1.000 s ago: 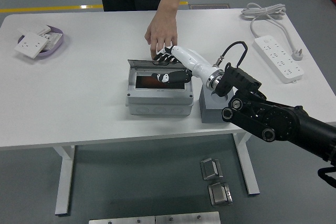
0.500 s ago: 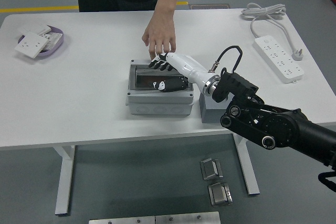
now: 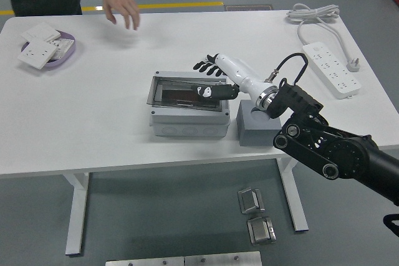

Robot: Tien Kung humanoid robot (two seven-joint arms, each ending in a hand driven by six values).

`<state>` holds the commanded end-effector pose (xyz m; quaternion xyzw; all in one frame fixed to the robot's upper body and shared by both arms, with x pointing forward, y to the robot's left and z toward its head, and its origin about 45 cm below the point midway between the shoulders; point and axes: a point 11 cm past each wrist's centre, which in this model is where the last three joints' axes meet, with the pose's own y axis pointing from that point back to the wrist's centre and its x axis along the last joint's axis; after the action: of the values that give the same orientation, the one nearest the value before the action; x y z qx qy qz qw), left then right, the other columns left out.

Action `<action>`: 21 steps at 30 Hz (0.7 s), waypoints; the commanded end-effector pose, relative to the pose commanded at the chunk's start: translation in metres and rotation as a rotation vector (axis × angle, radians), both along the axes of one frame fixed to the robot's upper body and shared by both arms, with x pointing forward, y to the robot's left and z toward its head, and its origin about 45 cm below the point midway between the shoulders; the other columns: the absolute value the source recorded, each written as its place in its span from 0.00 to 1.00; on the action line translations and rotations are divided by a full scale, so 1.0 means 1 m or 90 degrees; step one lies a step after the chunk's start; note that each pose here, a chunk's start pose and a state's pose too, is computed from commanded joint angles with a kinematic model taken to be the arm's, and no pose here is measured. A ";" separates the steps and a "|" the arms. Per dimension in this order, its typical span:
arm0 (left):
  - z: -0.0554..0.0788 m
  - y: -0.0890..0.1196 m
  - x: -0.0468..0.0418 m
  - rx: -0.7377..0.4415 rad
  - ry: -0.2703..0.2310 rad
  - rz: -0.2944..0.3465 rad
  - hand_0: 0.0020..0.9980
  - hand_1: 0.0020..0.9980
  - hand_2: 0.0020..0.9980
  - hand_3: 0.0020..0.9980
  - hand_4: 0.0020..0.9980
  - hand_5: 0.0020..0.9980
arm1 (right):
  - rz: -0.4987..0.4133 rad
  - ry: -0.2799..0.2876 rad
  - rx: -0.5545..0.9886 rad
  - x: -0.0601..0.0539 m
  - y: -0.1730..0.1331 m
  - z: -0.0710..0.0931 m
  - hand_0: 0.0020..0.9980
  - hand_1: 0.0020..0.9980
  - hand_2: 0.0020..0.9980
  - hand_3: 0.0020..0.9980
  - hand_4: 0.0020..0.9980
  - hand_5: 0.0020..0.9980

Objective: Pick up the cylinder from the cube,place it in the box,flap close box

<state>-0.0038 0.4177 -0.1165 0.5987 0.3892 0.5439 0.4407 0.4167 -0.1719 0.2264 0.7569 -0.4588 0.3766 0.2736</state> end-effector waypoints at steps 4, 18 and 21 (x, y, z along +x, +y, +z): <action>-0.001 -0.002 -0.0031 -0.001 0.002 0.004 0.59 0.62 0.57 0.60 0.66 0.30 | -0.041 -0.028 0.050 -0.003 -0.022 0.010 0.59 0.63 0.68 0.72 0.76 0.40; -0.004 -0.012 -0.0172 -0.005 0.012 0.015 0.59 0.62 0.57 0.60 0.66 0.30 | -0.227 -0.066 0.412 -0.032 -0.123 0.005 0.62 0.64 0.67 0.71 0.76 0.40; -0.004 -0.011 -0.0166 -0.004 0.011 0.013 0.59 0.62 0.57 0.60 0.66 0.30 | -0.270 -0.065 0.464 -0.037 -0.146 -0.002 0.62 0.64 0.67 0.71 0.76 0.40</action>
<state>-0.0204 0.4063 -0.1204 0.5978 0.4012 0.5418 0.4336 0.3794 -0.3176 0.2242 0.6734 -0.7204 0.1623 0.0359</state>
